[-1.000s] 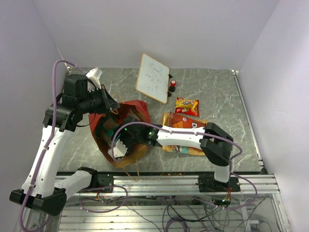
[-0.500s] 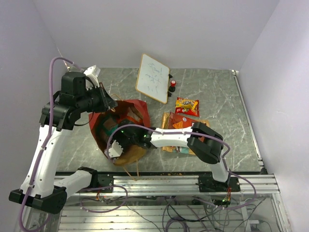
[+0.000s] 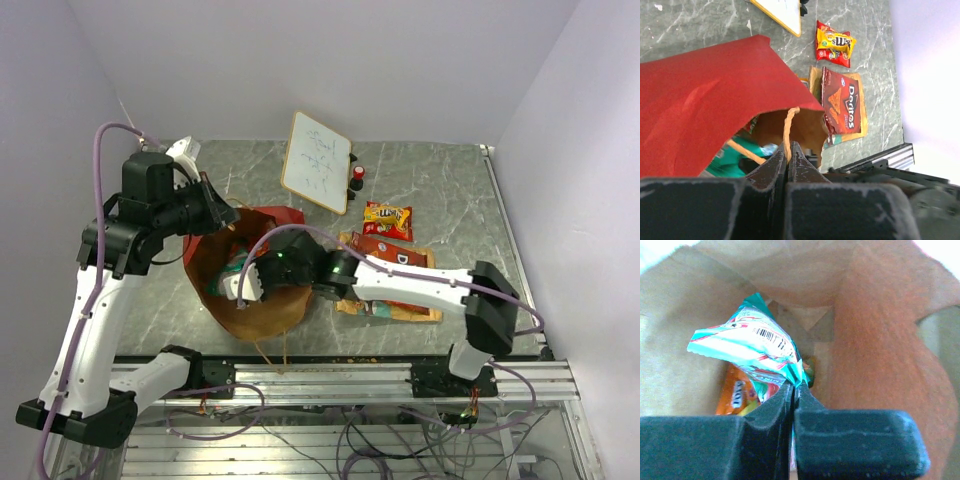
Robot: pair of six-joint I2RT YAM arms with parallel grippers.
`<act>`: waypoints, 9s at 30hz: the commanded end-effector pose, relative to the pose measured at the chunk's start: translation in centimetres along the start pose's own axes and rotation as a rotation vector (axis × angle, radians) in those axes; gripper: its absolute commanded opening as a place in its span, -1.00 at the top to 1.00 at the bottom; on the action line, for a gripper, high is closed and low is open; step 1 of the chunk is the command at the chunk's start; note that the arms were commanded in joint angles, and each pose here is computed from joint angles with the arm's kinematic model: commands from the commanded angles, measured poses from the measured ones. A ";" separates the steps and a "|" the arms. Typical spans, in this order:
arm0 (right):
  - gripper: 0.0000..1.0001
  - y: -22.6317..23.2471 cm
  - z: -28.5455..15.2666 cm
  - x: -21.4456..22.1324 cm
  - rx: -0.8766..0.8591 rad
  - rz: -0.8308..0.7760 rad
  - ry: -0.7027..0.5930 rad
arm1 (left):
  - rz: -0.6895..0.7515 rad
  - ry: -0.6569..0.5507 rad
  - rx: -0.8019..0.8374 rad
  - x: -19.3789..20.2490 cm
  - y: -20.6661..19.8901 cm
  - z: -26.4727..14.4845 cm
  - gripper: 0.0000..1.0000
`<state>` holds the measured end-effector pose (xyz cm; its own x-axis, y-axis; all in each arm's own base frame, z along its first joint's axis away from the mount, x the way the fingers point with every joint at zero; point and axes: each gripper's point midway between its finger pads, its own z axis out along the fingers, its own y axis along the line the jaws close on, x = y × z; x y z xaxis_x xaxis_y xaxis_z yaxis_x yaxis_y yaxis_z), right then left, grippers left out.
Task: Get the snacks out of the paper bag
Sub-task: Take out the snack from the paper bag, then place the snack at the center of the board, then take out the snack from the paper bag, then place the snack at the center of the board.
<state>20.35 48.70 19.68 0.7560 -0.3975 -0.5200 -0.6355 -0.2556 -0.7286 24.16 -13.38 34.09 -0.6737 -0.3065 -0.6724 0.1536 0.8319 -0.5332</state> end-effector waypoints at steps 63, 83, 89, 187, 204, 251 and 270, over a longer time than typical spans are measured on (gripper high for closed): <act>0.95 12.9 -23.4 22.2 1.039 1.819 0.927 | -0.056 0.014 0.022 0.8 0.3 1.9 0.86; 0.51 10.5 -24.4 20.8 1.129 1.899 0.843 | -0.048 0.042 0.046 1.2 0.0 2.7 0.86; -0.16 7.8 -25.5 19.7 1.076 1.779 0.769 | -0.046 0.040 0.048 1.3 0.0 2.5 0.86; 1.00 -10.4 -26.6 -7.4 0.797 1.109 -0.234 | -0.079 -0.046 0.002 -2.4 -0.6 2.6 0.86; 1.00 -1.1 -32.8 8.7 1.237 1.155 0.832 | -0.107 -0.074 -0.063 -2.4 0.5 1.8 0.86; -0.07 -0.7 -21.1 17.2 0.825 1.260 0.752 | -0.099 -0.055 0.012 0.0 0.7 2.7 0.86; -0.28 -3.1 -19.9 3.7 0.559 1.412 0.099 | -0.082 0.041 0.051 1.1 0.1 3.9 0.86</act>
<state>23.96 26.64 25.24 -0.4824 -0.1397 -0.8648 -0.5392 0.8254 0.1675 26.45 -14.88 30.34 -0.7150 -0.3844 -0.5839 0.0768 0.7870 -0.6122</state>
